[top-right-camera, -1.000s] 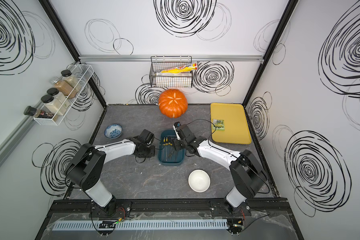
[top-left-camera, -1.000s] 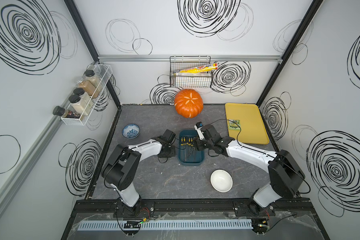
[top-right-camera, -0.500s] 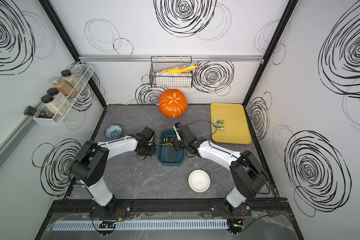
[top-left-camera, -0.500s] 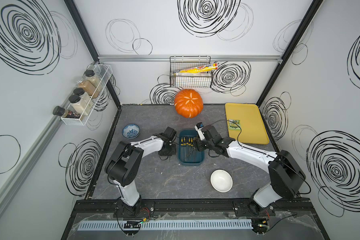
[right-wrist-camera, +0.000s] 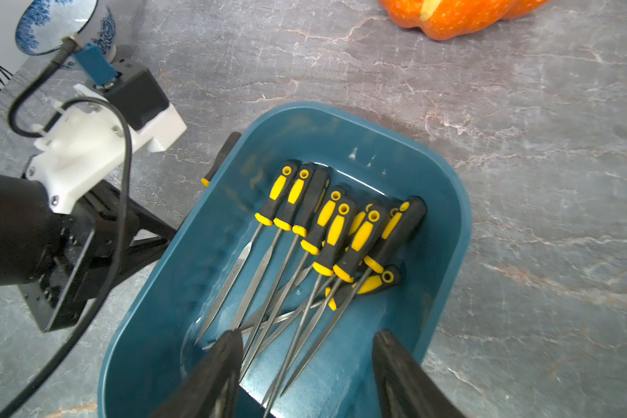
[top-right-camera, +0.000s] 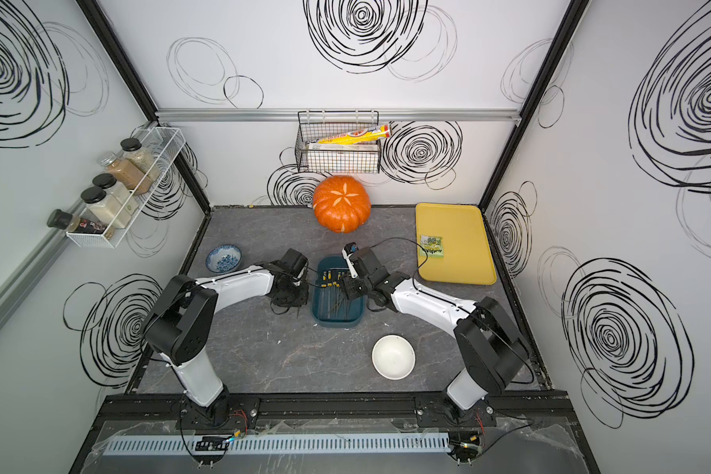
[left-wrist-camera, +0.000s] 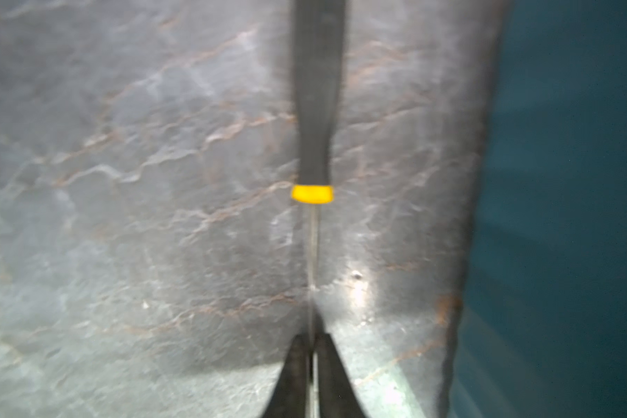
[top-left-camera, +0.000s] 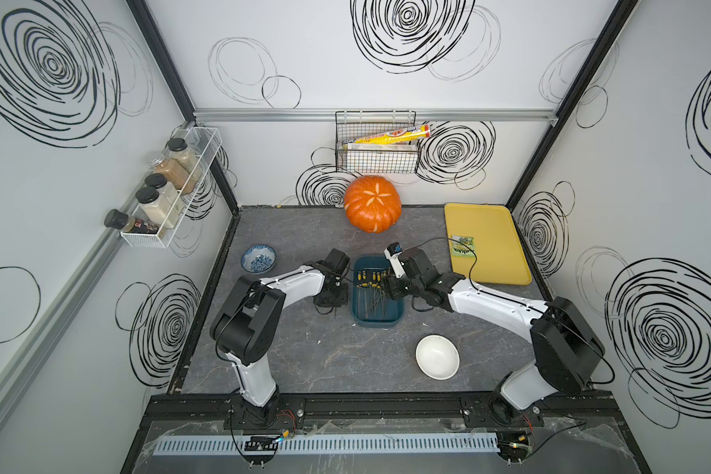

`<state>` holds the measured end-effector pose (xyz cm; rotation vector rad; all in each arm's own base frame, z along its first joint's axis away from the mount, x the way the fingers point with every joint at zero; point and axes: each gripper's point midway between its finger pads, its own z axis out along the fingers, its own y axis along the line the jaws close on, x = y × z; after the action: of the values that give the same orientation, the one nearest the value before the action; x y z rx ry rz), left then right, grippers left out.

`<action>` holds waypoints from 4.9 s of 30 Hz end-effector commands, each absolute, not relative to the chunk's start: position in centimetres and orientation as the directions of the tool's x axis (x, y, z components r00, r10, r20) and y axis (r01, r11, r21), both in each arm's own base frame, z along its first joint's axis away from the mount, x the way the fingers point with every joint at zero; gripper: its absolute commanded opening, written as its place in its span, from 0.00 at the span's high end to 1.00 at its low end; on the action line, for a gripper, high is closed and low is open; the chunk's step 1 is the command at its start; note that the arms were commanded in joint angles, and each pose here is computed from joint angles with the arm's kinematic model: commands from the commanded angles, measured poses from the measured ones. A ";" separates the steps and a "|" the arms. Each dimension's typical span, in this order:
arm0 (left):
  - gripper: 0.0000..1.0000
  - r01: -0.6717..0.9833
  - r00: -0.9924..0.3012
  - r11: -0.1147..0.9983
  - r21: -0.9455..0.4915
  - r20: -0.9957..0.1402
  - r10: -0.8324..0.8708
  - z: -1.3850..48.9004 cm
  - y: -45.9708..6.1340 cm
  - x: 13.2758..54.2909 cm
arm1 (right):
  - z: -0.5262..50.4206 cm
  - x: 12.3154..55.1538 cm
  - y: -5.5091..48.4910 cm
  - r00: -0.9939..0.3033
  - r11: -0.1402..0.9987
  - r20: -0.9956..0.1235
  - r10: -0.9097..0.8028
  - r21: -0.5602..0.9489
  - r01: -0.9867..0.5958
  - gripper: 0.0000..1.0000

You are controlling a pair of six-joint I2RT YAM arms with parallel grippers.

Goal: Take the file tool out of the storage box
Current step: Place the file tool at the center of the board, then pick up the file tool from the storage box, then place the file tool at the center of the board.

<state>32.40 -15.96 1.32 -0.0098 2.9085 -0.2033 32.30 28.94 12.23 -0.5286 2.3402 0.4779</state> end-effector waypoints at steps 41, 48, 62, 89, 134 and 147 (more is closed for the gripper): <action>0.64 0.239 -0.753 0.685 -0.688 -0.577 -0.316 14.6 -19.5 31.6 | 1.9 38.0 31.3 -0.834 0.941 -0.462 -0.302 -0.005 -0.338 0.65; 0.64 0.240 -0.754 0.683 -0.690 -0.576 -0.317 14.7 -19.5 31.6 | 1.8 38.2 31.4 -0.834 0.943 -0.465 -0.297 -0.005 -0.333 0.77; 0.47 0.458 -0.697 0.485 -0.745 -0.640 -0.325 19.8 -21.2 28.6 | 14.3 38.7 33.5 -0.708 0.907 -0.687 -0.165 0.177 -0.383 0.90; 0.33 0.645 -0.718 0.197 -0.738 -0.674 -0.176 21.4 -28.6 23.5 | 29.8 29.7 32.1 -0.529 0.508 -0.811 0.252 0.576 -0.641 0.96; 1.00 0.090 -0.913 0.977 -0.193 -0.407 0.004 7.1 -17.2 28.0 | 23.2 31.5 27.8 -0.501 0.803 -0.864 -0.052 0.263 -0.535 0.11; 1.00 -0.007 -0.980 0.997 -0.080 -0.198 -0.022 2.7 -12.6 30.3 | 19.7 31.9 28.2 -0.553 0.813 -0.823 -0.133 0.228 -0.535 0.11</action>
<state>30.90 -12.87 3.63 -0.0953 2.8702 -0.1742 31.61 28.20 18.40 -0.4826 2.1470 0.5875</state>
